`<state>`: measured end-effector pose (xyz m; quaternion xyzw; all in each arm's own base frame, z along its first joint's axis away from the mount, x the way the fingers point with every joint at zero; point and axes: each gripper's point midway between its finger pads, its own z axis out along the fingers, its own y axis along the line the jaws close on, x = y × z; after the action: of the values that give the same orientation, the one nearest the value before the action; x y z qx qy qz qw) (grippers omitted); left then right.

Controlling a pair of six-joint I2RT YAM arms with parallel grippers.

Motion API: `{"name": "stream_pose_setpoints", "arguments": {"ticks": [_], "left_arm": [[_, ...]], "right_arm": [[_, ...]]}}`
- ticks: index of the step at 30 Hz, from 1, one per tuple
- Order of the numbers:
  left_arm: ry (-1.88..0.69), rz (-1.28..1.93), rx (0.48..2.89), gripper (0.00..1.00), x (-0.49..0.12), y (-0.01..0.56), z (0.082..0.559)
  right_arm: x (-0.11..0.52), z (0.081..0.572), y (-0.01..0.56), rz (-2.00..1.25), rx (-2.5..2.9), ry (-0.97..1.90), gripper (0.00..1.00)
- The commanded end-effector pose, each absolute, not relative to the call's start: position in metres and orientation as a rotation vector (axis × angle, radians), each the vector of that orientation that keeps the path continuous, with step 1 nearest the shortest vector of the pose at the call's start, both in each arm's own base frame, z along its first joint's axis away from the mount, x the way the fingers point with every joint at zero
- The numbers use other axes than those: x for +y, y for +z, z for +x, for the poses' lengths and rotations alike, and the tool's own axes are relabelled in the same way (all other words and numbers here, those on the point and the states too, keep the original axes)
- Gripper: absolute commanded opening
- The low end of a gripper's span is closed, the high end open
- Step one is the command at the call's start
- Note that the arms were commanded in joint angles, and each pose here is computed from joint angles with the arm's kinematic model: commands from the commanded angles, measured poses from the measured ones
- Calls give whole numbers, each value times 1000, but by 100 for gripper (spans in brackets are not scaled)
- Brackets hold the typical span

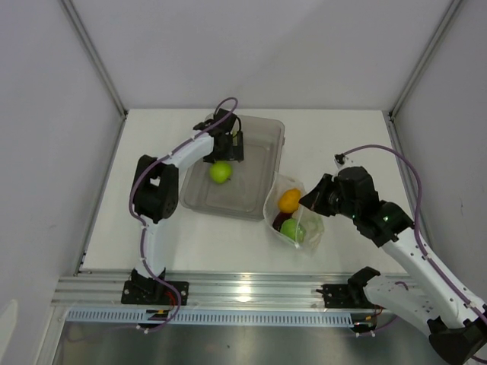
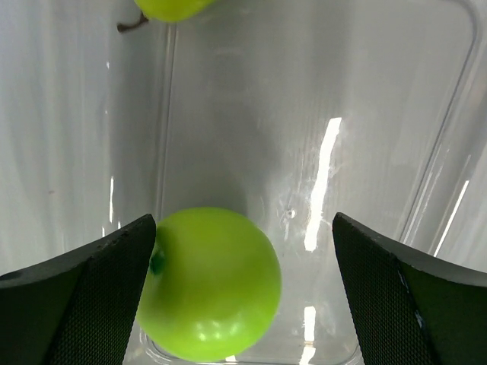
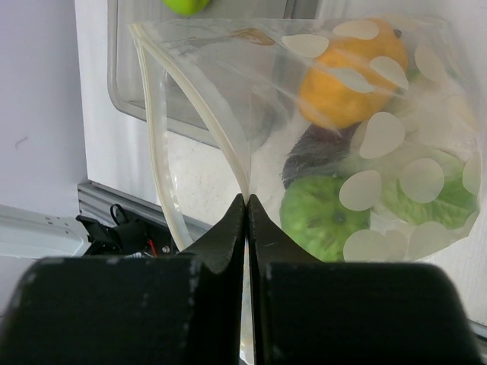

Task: Place the food in the zip-top bag and seal the zipper
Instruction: Pick up the fake fruit from the bin.

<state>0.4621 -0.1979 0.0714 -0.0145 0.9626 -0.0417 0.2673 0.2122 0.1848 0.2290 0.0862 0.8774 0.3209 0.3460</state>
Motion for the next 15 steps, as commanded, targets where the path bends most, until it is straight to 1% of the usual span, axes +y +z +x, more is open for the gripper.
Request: {"name": "stream_pose_setpoints", "arguments": {"ticks": [1, 7, 10, 15], "left_arm": [[-60, -116, 2561, 100, -189, 86, 459], [9, -134, 2550, 100, -181, 85, 457], [44, -127, 2570, 100, -176, 79, 449], [42, -99, 2569, 99, -179, 79, 439]], "right_arm": [[183, 210, 238, 231, 2246, 851, 0], [181, 208, 239, 229, 2242, 850, 0], [181, 208, 239, 231, 2241, 852, 0], [182, 208, 240, 232, 2238, 863, 0]]}}
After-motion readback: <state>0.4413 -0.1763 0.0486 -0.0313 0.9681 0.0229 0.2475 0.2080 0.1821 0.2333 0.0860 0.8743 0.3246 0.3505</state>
